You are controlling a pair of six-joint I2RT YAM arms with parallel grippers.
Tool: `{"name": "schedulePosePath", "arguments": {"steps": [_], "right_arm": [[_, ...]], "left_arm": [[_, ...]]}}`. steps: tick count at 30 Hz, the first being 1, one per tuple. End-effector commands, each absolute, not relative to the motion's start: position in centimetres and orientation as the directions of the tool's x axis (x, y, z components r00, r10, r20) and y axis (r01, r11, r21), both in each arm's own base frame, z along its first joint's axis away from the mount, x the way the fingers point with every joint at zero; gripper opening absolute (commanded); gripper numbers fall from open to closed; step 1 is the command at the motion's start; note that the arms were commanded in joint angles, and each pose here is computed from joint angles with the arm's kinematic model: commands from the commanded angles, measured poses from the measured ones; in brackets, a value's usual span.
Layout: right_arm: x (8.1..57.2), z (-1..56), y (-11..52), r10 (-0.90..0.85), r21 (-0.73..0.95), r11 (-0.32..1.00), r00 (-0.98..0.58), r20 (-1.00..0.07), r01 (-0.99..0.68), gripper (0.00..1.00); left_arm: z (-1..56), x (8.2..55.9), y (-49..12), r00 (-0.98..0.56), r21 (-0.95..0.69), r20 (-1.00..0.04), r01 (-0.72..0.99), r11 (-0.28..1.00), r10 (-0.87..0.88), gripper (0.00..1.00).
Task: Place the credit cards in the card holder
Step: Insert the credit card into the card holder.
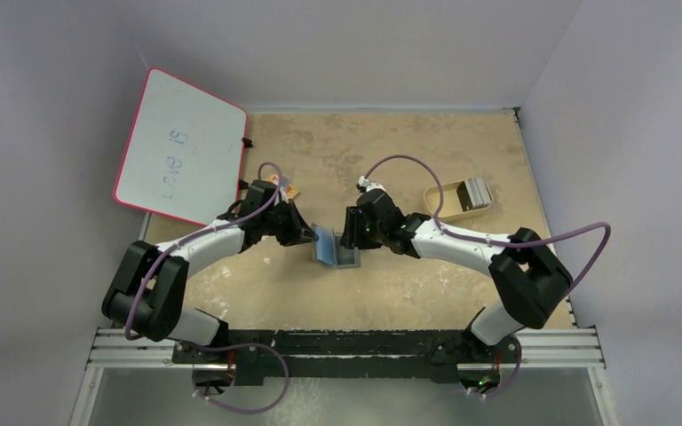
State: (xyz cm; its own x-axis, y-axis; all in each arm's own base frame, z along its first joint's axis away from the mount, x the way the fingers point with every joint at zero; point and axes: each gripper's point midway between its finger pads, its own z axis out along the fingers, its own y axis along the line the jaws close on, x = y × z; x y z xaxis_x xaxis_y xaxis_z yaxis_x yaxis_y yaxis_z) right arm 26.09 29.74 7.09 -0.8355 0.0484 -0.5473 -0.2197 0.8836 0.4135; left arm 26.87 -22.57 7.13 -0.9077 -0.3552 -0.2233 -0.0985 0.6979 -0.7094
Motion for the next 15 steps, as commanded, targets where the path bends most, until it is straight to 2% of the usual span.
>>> {"name": "schedulePosePath", "arguments": {"steps": [1, 7, 12, 15], "right_arm": [[25.9, 6.8, 27.7, 0.057, 0.358, 0.917, -0.828, -0.557, -0.177, 0.48], [25.8, 7.0, 26.3, 0.077, 0.337, 0.930, -0.821, -0.566, -0.145, 0.46], [26.7, 10.0, 28.5, 0.096, 0.419, 0.881, -0.783, -0.614, -0.220, 0.48], [26.8, 10.4, 29.6, 0.101, 0.452, 0.859, -0.788, -0.608, -0.239, 0.51]], "left_arm": [[9.5, 27.7, -23.0, -0.891, -0.729, -0.297, -0.021, 0.685, -0.343, 0.00], [8.7, 27.6, -22.6, -0.894, -0.707, -0.299, -0.028, 0.706, -0.335, 0.00], [8.9, 27.8, -22.9, -0.893, -0.720, -0.296, -0.023, 0.693, -0.338, 0.00], [8.9, 27.9, -22.9, -0.894, -0.717, -0.296, -0.024, 0.696, -0.336, 0.00]]}}
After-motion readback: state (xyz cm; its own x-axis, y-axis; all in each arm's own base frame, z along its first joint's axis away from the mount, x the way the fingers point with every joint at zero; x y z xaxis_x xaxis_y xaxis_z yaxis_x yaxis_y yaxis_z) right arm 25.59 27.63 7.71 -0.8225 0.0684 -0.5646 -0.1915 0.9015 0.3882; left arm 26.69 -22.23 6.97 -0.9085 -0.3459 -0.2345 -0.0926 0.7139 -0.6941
